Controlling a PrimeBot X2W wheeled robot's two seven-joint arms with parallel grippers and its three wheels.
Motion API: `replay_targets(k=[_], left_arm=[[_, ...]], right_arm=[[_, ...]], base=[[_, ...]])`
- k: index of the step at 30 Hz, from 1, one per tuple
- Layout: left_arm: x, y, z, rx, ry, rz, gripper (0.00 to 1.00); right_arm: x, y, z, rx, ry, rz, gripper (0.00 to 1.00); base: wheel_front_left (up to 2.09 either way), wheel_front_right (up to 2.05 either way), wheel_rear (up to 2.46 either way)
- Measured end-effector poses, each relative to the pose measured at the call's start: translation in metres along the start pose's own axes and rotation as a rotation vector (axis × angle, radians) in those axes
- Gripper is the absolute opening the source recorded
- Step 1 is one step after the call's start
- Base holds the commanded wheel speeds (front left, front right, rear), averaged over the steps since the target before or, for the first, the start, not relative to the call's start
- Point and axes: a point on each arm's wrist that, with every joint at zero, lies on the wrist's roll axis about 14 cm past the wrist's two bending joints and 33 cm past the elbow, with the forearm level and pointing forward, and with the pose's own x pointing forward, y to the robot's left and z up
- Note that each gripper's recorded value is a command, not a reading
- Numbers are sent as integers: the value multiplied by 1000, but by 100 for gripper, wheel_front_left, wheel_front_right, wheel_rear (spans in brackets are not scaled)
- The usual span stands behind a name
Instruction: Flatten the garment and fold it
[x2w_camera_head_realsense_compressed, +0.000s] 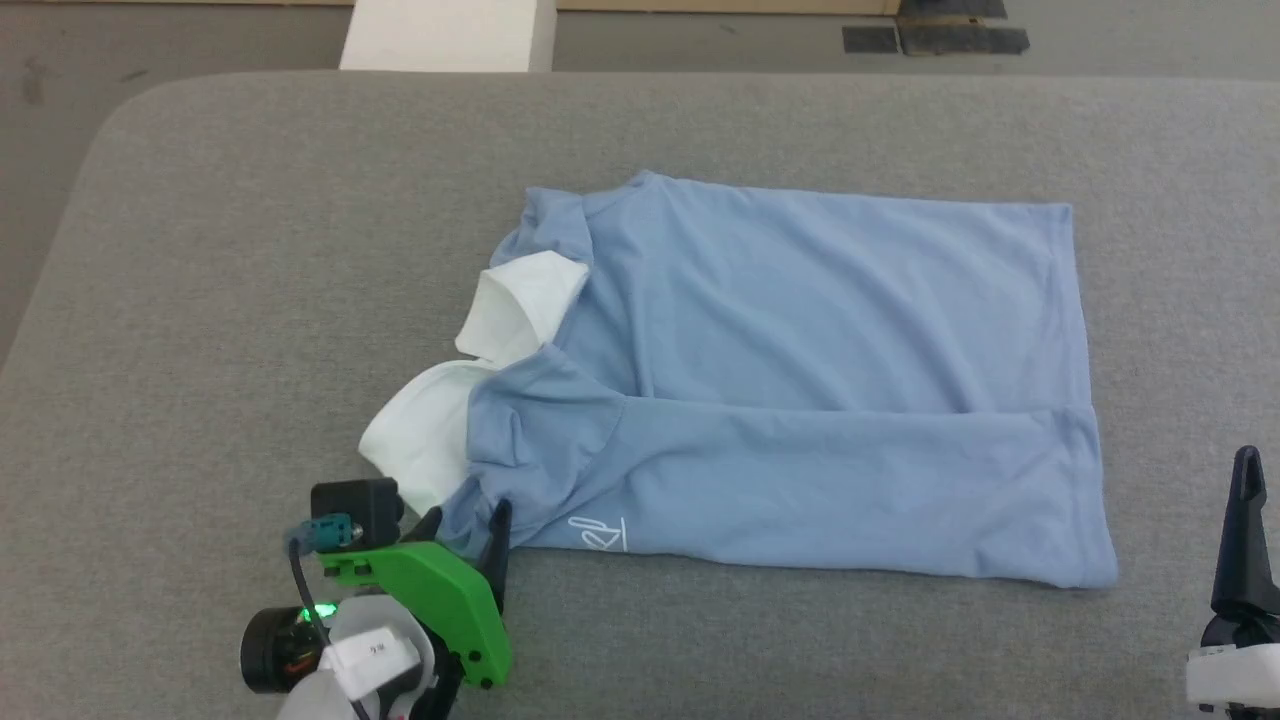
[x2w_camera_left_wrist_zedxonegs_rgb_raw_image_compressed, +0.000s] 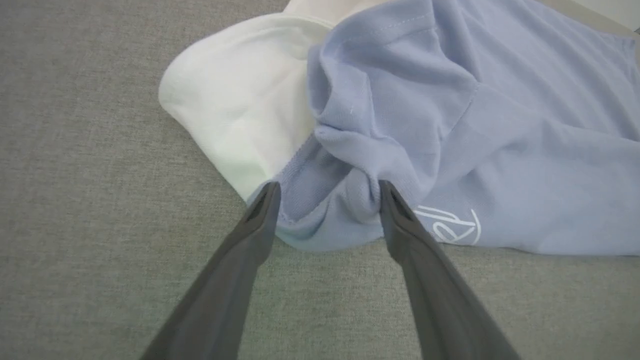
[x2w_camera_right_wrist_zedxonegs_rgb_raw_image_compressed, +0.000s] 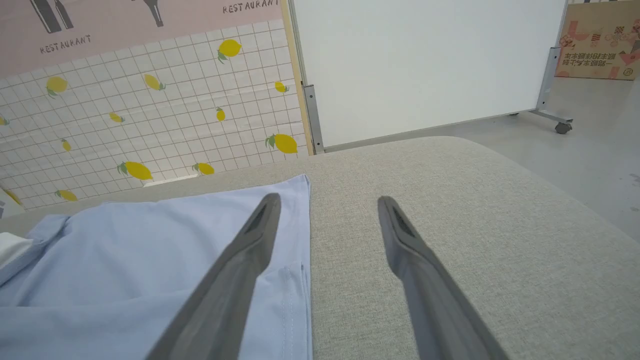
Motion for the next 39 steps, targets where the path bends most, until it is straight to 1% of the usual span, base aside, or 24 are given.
replay_targets(k=[9,14,15,16,17,21,24,28,29,31,35,37,39], left_arm=[[21,18,-40,-38,227,87,100],[28,21,-45,-56,270,115,100],[29,21,-46,-56,274,114,86],[30,21,-47,-57,278,112,41],[31,19,-49,-55,286,105,0],[35,20,-49,-58,297,94,0],[35,20,-46,-77,275,89,0],[33,17,-36,-103,207,79,0],[30,13,-32,-123,172,66,0],[29,11,-29,-132,152,59,0],[29,8,-27,-141,137,52,0],[29,7,-27,-147,136,50,0],[30,7,-28,-151,137,48,0]], right_arm=[[-2,-14,-10,-14,34,-45,100],[0,-17,-10,-17,36,-56,100],[1,-17,-10,-18,36,-58,100],[1,-18,-11,-19,38,-59,100],[1,-18,-11,-20,40,-61,100],[1,-16,-12,-20,49,-53,100],[5,-8,-9,-27,45,-31,100],[16,14,-4,-2,58,35,100],[20,25,-17,12,170,84,100],[17,18,-40,22,328,72,100],[-1,7,-87,-24,659,61,100],[-8,3,-99,-65,772,72,100],[-9,2,-105,-79,823,72,100]], base=[[0,0,0],[0,0,0],[0,0,0],[0,0,0],[0,0,0],[0,0,0],[0,0,0],[0,0,0],[0,0,0],[0,0,0],[0,0,0],[0,0,0],[0,0,0]])
